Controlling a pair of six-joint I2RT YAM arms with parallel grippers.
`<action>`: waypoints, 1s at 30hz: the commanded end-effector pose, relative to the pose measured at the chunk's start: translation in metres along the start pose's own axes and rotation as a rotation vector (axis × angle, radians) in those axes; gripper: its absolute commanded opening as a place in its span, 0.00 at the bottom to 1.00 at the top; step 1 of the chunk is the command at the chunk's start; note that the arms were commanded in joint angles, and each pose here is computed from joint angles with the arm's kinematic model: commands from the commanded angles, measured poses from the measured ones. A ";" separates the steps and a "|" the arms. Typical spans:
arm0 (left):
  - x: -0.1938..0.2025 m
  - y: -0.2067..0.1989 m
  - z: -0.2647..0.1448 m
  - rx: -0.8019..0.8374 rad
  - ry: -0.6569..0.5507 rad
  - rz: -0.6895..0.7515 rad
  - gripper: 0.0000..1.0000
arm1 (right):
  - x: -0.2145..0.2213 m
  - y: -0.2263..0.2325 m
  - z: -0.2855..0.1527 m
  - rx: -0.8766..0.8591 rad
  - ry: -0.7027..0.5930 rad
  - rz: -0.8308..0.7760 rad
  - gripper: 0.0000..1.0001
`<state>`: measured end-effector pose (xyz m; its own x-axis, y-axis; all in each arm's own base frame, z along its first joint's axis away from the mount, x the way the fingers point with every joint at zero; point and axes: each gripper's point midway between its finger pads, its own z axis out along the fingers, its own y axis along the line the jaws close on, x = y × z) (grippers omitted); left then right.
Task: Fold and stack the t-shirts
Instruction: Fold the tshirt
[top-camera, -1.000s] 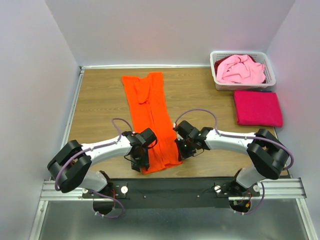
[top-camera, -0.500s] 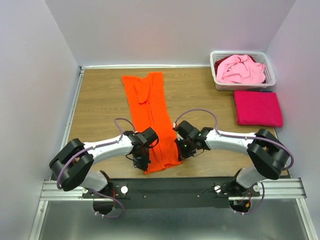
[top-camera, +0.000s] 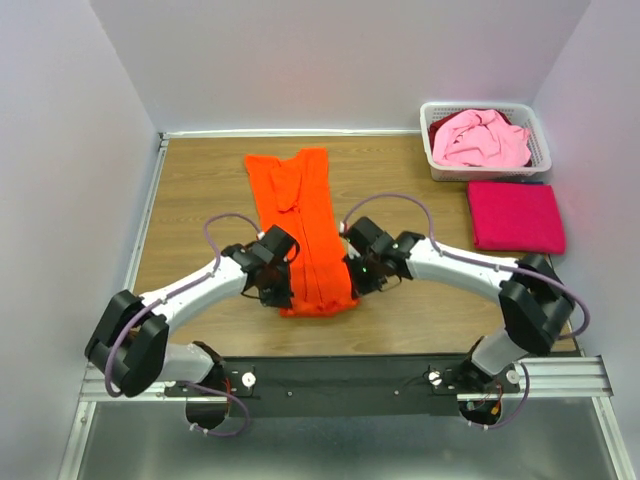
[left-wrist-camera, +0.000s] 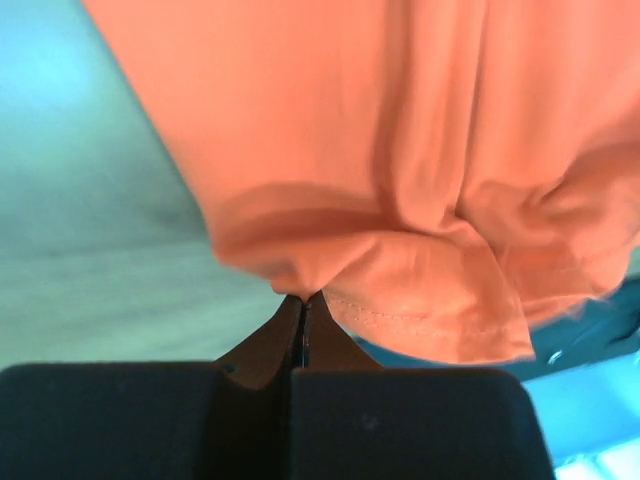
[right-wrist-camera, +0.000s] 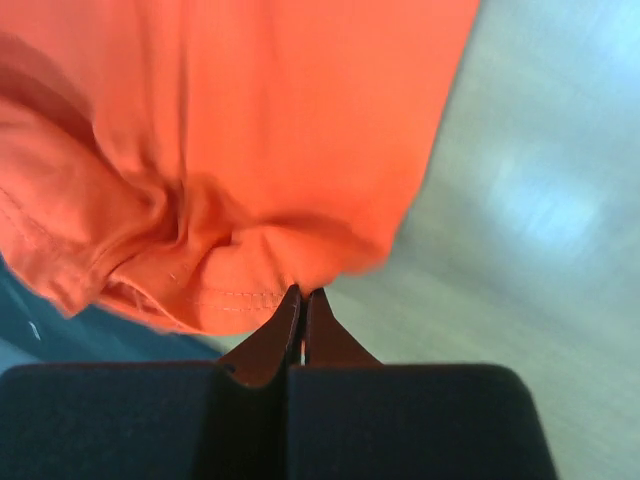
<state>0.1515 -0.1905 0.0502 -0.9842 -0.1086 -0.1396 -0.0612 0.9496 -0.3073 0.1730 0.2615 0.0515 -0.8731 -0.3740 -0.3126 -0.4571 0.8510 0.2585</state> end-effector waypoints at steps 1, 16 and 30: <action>-0.064 0.003 -0.008 0.010 -0.168 0.090 0.00 | -0.065 -0.021 -0.001 0.105 -0.093 -0.039 0.01; -0.234 0.040 -0.007 -0.057 -0.434 0.046 0.00 | -0.228 -0.072 0.016 0.209 -0.283 -0.031 0.01; -0.285 0.060 -0.016 -0.097 -0.536 -0.006 0.00 | -0.282 -0.083 0.031 0.198 -0.349 -0.027 0.01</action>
<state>0.4065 -0.1141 0.0844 -0.7950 -0.2261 -0.5629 -0.0772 0.9581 -0.2758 0.4464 0.3147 0.0919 -0.7439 -0.2737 -0.6096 -0.4188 0.9019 0.1060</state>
